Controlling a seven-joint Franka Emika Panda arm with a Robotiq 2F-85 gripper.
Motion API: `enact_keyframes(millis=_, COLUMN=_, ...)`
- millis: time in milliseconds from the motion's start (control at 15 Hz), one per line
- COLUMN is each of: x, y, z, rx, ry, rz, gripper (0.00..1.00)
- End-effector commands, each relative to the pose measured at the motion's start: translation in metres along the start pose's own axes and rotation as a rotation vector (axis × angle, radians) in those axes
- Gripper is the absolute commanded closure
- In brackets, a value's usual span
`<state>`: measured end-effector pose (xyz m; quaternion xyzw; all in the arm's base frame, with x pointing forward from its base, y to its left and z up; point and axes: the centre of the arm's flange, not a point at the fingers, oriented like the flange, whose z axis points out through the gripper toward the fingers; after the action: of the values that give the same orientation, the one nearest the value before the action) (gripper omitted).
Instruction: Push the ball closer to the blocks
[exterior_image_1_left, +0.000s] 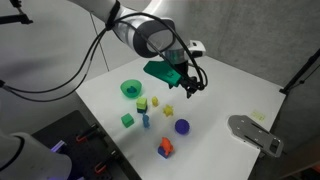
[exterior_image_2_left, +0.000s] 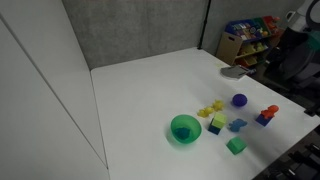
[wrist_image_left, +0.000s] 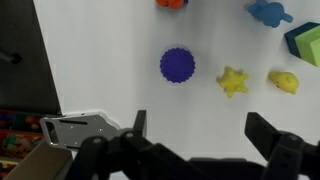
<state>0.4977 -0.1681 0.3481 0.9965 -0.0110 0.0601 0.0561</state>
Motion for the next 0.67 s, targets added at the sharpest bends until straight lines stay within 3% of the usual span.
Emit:
enact_keyframes(millis=0, x=0.015, y=0.033, z=0.03, rx=-0.021, ry=-0.005, rz=0.075, gripper=0.0)
enact_keyframes(millis=600, x=0.033, y=0.081, z=0.114, rx=-0.074, ry=-0.057, rz=0.125, gripper=0.0)
